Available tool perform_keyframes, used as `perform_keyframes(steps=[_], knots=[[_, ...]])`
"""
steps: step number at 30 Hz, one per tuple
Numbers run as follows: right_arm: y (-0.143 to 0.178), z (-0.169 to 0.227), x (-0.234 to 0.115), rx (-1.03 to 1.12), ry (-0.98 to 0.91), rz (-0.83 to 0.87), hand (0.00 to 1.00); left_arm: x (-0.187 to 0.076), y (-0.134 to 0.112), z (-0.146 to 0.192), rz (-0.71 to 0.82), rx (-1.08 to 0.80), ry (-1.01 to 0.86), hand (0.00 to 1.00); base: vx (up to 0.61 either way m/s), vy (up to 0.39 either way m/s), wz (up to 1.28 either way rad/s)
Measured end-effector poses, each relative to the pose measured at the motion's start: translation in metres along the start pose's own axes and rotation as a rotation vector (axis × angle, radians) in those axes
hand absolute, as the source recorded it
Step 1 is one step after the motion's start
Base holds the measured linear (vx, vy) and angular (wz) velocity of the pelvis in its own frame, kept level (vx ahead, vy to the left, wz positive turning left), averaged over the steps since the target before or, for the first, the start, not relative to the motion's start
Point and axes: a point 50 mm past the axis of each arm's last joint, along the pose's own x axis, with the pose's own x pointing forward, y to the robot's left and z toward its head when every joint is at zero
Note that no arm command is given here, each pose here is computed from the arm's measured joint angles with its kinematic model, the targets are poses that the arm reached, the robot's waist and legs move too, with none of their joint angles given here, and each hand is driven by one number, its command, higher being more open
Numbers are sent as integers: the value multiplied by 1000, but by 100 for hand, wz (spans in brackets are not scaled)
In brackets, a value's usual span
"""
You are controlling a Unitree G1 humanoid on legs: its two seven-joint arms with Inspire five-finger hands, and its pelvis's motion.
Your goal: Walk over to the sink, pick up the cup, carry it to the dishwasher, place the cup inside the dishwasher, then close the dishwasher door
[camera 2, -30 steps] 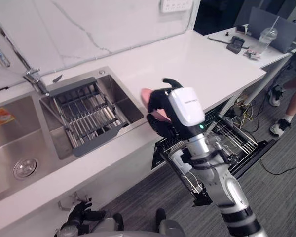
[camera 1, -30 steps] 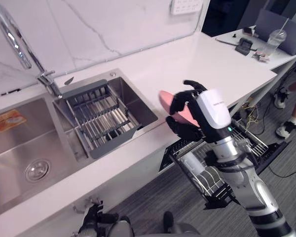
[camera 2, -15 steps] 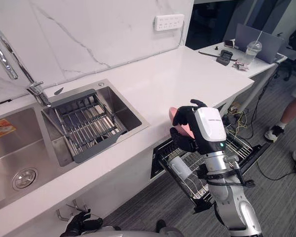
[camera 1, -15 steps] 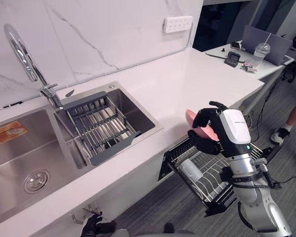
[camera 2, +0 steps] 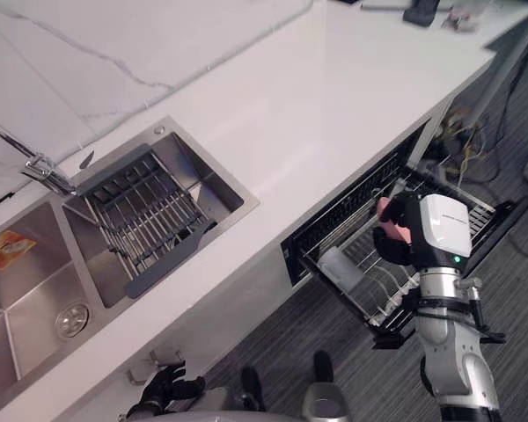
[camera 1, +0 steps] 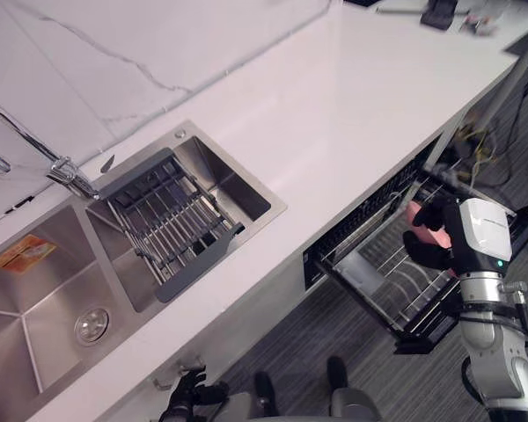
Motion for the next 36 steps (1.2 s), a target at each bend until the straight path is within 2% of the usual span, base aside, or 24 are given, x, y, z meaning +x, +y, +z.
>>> perform_keyframes(steps=[10,17,18,26,36], knots=[[4,-17,11,37,118,-55,30,1,-7,20,-22,4,-104,90,-34,3,1],[24,-30,12,101,232,-40,30,3,-6,27,-15,-9,-129,90,-21,-4,4],[28,-30,9,112,246,-31,90,3,-6,29,-11,-9,-133,90,-5,-15,5],[41,-26,0,197,323,-57,90,6,-8,47,13,-30,-182,90,-15,-9,4],[27,-10,3,299,315,-188,90,8,-9,57,38,-58,-202,90,0,0,0]])
